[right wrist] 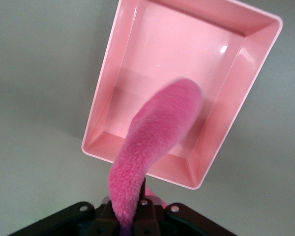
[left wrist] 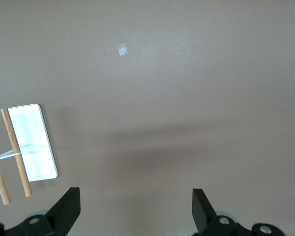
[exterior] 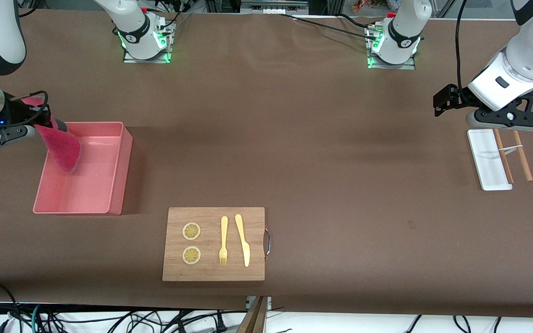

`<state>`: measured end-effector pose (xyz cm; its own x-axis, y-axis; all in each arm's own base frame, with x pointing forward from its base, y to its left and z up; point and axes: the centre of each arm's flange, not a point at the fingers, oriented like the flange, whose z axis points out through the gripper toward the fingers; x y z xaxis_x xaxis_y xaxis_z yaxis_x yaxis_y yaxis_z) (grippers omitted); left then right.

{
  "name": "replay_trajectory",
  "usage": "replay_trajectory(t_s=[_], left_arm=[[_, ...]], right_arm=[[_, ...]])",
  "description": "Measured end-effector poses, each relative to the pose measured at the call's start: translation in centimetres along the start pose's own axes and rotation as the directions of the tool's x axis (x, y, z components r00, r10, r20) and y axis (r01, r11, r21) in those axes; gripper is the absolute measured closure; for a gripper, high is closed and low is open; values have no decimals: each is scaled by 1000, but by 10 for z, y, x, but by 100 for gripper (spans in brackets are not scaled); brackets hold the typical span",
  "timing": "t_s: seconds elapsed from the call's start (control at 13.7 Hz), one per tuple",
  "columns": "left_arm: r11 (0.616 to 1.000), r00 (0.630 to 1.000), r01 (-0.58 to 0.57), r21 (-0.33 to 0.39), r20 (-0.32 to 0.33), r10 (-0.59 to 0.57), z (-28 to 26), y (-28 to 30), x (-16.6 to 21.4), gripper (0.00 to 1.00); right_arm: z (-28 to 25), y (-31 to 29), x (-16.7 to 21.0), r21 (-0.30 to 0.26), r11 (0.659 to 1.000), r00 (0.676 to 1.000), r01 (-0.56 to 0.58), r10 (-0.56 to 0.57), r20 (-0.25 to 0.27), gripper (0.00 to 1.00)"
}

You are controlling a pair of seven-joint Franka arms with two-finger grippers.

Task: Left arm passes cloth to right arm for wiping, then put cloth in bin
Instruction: 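Open the right gripper to drop the cloth into the bin and lift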

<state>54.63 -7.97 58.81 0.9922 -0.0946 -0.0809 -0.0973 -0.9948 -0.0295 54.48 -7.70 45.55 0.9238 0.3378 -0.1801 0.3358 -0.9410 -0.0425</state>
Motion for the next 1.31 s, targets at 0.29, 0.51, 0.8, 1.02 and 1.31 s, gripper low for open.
replay_trajectory(t_s=[0.29,0.51,0.8,1.02,1.31], left_arm=[[1000,1000,-1,0,0,1,0,0,0,0],[1000,1000,-3,0,0,3,0,2,0,0],[1000,1000,-5,0,0,5,0,3,0,0],[1000,1000,-6,1,1,6,0,3,0,0],[1000,1000,-6,1,4,6,0,3,-1,0]], right_arm=[[15,3,18,-13,1000,999,-8,8,-41,51],[-15,-19,16,1,989,986,-146,145,-83,21],[-80,-96,2,7,966,959,-258,257,-120,0],[-119,-117,-16,5,958,954,-285,284,-99,0],[-129,-111,-10,8,957,951,-290,290,-105,0]])
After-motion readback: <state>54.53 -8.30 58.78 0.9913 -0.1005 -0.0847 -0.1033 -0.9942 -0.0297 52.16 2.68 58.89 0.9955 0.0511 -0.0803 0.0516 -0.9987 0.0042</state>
